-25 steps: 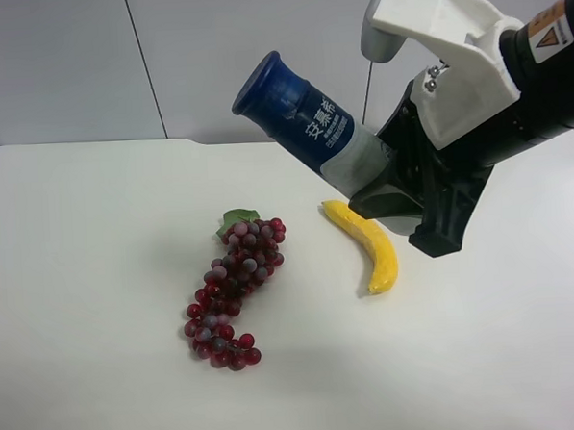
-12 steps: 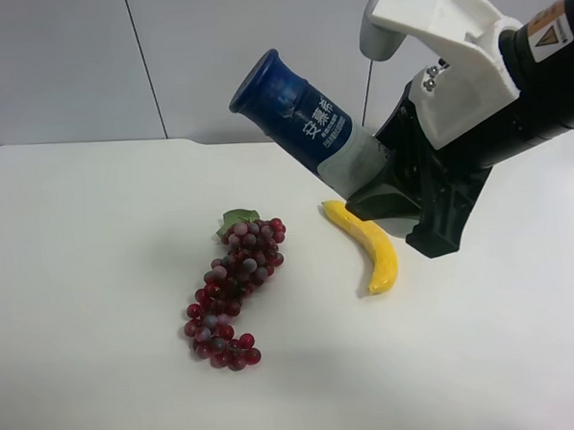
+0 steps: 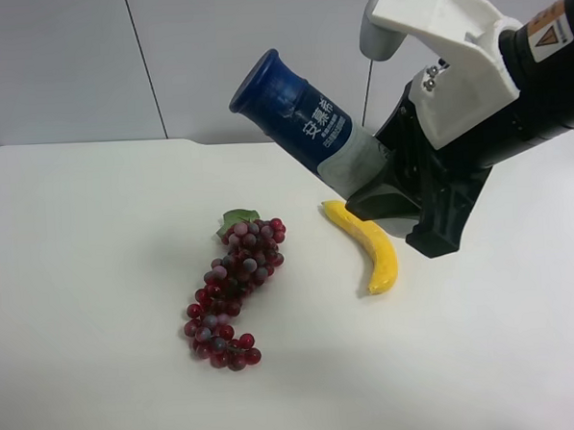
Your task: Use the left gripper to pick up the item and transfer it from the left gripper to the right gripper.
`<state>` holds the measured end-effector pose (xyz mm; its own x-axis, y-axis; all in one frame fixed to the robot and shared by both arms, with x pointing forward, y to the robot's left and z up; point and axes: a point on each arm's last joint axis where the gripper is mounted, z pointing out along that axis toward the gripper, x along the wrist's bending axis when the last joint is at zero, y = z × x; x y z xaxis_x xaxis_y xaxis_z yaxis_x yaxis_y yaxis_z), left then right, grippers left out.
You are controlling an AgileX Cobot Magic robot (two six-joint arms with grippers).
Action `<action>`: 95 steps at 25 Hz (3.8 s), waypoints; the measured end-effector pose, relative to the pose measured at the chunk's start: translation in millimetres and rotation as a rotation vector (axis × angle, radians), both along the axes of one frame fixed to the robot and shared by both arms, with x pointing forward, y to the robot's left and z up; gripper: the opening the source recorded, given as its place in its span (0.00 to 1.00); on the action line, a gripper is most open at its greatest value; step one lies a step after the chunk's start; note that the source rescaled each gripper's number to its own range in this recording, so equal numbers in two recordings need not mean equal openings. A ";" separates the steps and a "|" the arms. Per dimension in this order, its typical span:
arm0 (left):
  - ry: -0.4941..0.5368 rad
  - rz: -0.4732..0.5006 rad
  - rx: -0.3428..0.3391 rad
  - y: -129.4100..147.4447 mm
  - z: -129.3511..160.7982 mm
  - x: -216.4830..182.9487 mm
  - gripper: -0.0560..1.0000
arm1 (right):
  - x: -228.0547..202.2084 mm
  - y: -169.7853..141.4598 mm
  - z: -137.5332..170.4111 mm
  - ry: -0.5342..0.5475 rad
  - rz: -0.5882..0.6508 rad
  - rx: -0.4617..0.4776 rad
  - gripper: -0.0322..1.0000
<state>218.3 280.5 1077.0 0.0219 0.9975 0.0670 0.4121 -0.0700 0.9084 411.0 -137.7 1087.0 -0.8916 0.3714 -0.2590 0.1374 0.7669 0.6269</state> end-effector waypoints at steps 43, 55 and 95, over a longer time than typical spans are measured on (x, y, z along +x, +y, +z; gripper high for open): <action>0.030 0.047 -0.031 16.1 -22.0 13.9 1.00 | 11.7 -31.9 -8.9 0.103 -0.420 -0.112 0.03; 0.030 0.047 -0.031 16.1 -22.0 13.9 1.00 | 45.4 -90.1 -10.8 0.178 -0.673 -0.012 0.03; 0.030 0.047 -0.031 16.1 -22.0 13.9 1.00 | 234.2 -73.4 -130.7 0.389 -0.740 -0.155 0.03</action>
